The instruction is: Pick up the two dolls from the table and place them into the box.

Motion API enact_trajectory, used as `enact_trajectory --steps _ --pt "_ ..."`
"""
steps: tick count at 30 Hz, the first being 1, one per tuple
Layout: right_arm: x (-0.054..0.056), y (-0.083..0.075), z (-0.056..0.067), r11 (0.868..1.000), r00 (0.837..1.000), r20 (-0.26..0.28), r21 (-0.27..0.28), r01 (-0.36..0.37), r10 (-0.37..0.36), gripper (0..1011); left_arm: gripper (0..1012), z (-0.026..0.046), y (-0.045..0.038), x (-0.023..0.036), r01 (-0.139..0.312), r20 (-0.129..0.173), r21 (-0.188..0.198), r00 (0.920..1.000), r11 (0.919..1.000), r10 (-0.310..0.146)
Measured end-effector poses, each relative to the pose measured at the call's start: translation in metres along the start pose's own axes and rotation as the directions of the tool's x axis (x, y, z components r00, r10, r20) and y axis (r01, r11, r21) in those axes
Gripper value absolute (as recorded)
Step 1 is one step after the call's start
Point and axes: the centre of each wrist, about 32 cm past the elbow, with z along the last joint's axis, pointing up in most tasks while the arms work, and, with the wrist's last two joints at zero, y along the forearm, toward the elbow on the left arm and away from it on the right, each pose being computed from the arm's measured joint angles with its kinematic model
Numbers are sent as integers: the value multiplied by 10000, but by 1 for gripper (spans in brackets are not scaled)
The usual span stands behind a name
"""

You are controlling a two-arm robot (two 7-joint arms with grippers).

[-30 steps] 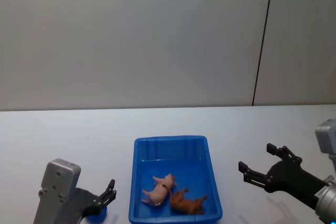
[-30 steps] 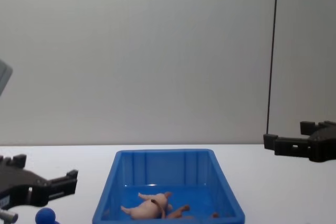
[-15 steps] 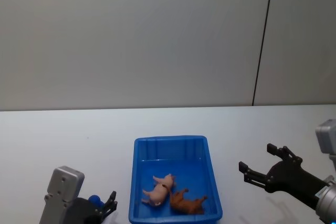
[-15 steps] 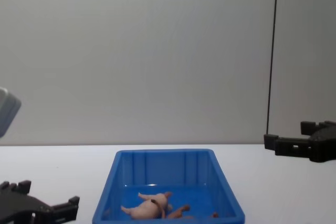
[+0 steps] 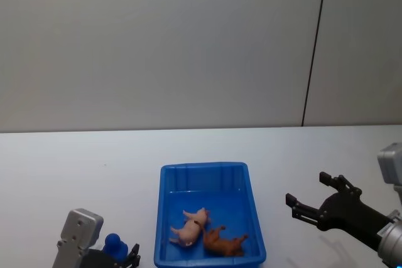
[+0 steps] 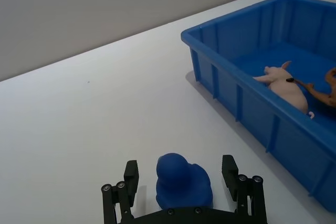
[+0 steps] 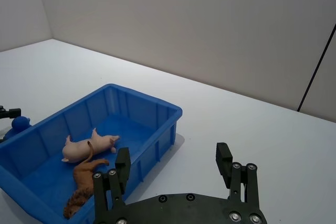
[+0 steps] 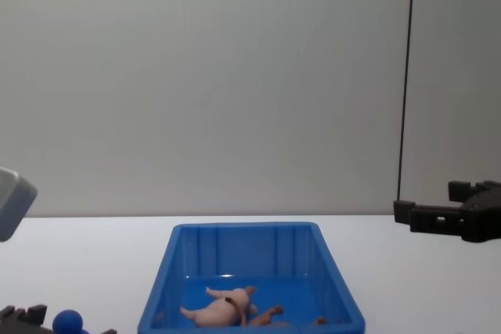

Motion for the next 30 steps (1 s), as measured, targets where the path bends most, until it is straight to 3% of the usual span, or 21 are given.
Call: enact_trajectory --steps 7,16,19,24,30 --pt "0 0 0 10000 10000 0 -1 0 0 1001 907 -46 -3 17 -21 -60 250 10000 9997 22" --pt "0 0 0 10000 10000 0 -2 0 0 1001 633 -59 -10 39 -97 -118 321 9999 9994 101" --pt "0 0 0 10000 10000 0 -2 0 0 1001 558 -34 -13 49 -118 -69 202 9999 9997 119" --pt "0 0 0 10000 10000 0 -1 1 -1 1001 515 47 -18 66 -127 96 -153 9999 9998 129" --pt "0 0 -1 10000 10000 0 -2 1 -1 1001 476 213 -38 79 -30 381 -841 9993 9965 62"
